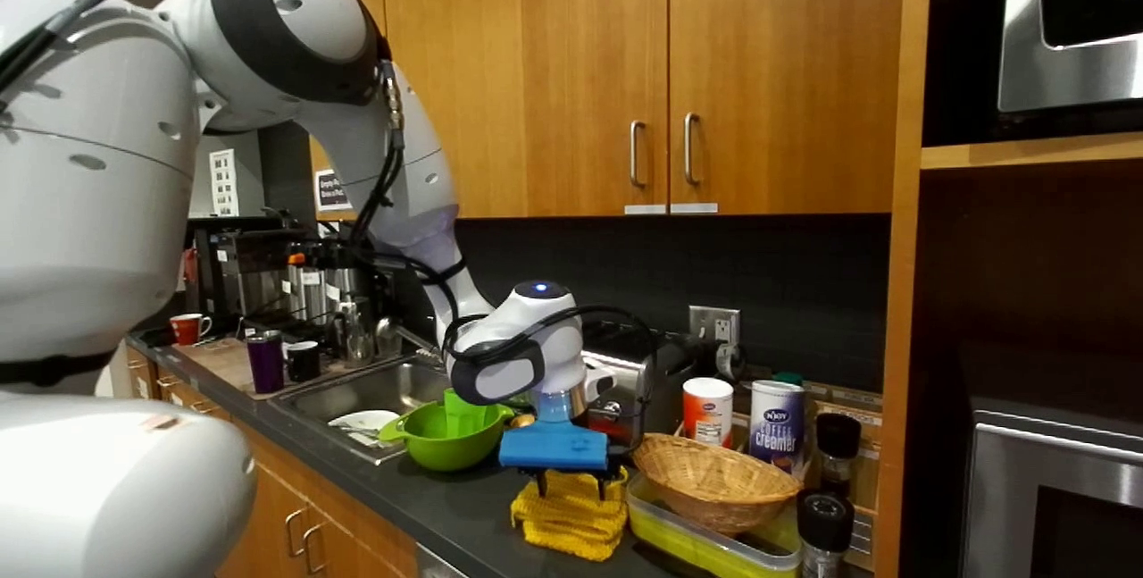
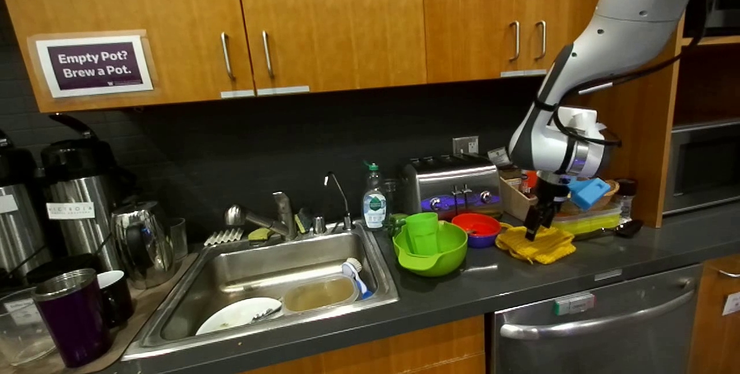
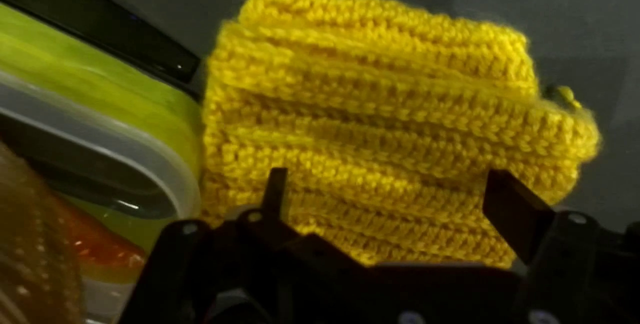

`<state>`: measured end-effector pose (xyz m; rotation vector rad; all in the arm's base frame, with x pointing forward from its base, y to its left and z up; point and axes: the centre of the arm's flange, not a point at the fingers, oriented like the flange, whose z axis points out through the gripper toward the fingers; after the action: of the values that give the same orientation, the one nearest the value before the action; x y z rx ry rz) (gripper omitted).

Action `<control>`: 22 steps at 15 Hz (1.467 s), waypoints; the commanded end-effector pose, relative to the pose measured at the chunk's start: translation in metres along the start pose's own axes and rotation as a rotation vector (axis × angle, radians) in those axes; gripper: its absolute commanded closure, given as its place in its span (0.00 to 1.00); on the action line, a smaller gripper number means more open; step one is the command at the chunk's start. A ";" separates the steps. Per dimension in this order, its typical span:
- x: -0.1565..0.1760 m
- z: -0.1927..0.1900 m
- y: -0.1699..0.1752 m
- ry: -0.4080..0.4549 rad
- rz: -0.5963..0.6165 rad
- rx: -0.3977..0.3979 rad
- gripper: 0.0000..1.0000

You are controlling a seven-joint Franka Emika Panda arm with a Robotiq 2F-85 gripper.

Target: Wipe the counter with the yellow towel

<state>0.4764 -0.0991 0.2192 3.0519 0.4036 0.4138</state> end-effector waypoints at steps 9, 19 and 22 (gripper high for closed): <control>-0.007 0.011 -0.008 -0.025 0.047 0.131 0.00; -0.013 0.024 0.018 -0.037 0.108 0.123 0.00; -0.013 0.034 0.017 -0.041 0.126 0.148 0.00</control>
<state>0.4700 -0.1166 0.1997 3.2079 0.2551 0.3420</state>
